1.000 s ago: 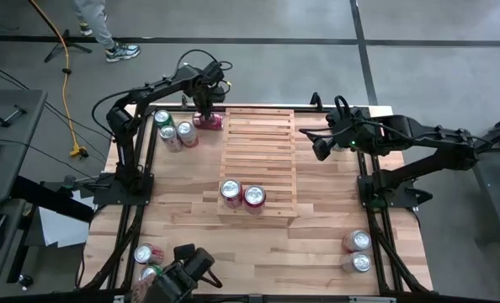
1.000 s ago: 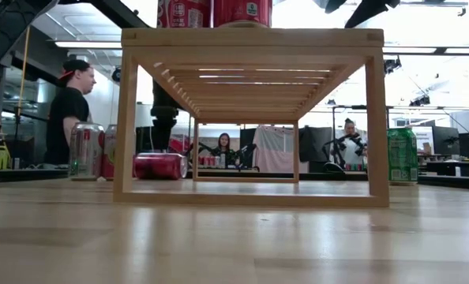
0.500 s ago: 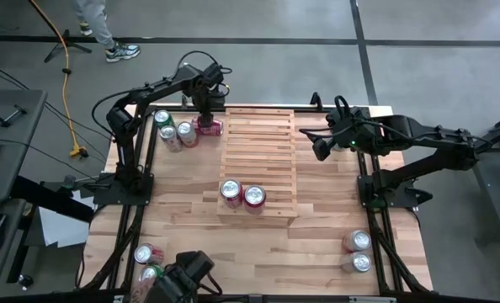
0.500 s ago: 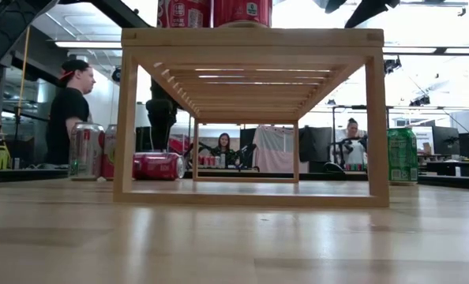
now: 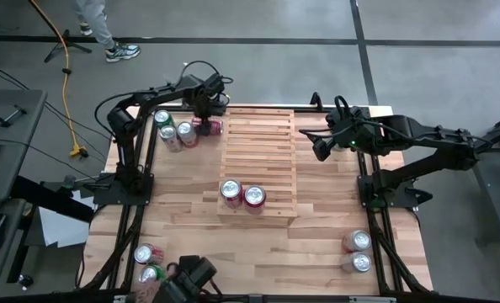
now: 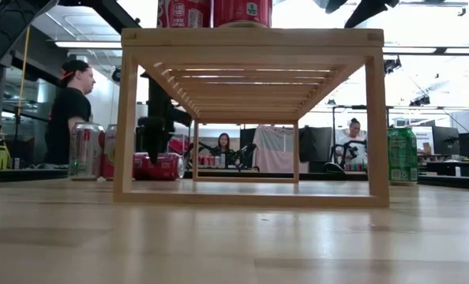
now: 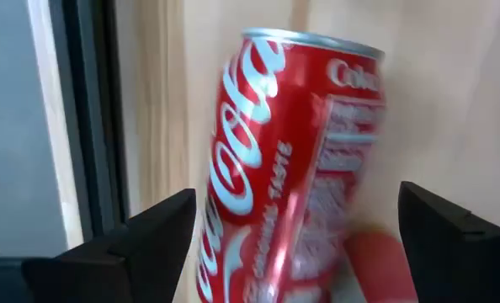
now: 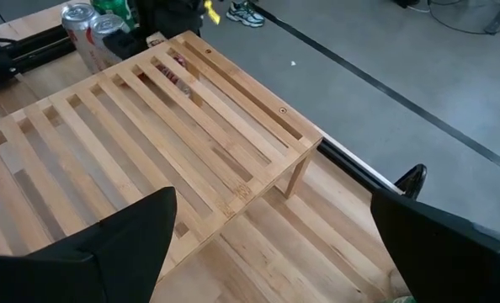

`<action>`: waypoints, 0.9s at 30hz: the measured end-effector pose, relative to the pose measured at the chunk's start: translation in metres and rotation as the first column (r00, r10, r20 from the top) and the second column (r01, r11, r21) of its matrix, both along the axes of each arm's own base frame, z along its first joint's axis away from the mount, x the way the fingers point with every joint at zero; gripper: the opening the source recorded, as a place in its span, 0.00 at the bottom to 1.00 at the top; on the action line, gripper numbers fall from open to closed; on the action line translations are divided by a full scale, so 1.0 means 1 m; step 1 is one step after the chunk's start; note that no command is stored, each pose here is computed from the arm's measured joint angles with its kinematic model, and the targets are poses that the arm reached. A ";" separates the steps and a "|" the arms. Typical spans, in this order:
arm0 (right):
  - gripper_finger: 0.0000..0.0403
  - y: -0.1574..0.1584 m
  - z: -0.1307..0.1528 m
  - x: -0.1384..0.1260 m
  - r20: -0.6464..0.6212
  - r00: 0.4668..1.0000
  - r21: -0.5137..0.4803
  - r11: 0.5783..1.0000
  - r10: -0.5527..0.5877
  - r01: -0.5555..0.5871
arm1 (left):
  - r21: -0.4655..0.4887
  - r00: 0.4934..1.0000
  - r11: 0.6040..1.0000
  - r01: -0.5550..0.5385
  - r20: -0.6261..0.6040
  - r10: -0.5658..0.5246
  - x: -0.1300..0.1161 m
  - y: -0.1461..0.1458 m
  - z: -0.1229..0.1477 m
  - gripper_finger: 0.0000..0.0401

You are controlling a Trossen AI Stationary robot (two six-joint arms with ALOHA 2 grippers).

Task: Place canned beverage on shelf
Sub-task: Put the top red soda can on the shelf aligned with the other red soda cans

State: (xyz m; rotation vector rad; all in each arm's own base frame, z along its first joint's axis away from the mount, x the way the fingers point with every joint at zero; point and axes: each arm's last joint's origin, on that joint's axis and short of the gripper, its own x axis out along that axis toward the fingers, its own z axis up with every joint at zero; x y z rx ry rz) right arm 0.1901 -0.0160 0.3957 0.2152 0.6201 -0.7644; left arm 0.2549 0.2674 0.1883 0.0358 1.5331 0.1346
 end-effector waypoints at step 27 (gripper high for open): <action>0.95 0.000 0.001 0.001 0.016 1.000 0.007 1.000 -0.003 0.003 | 0.165 0.988 0.986 0.009 -0.155 0.017 0.007 -0.028 -0.036 0.47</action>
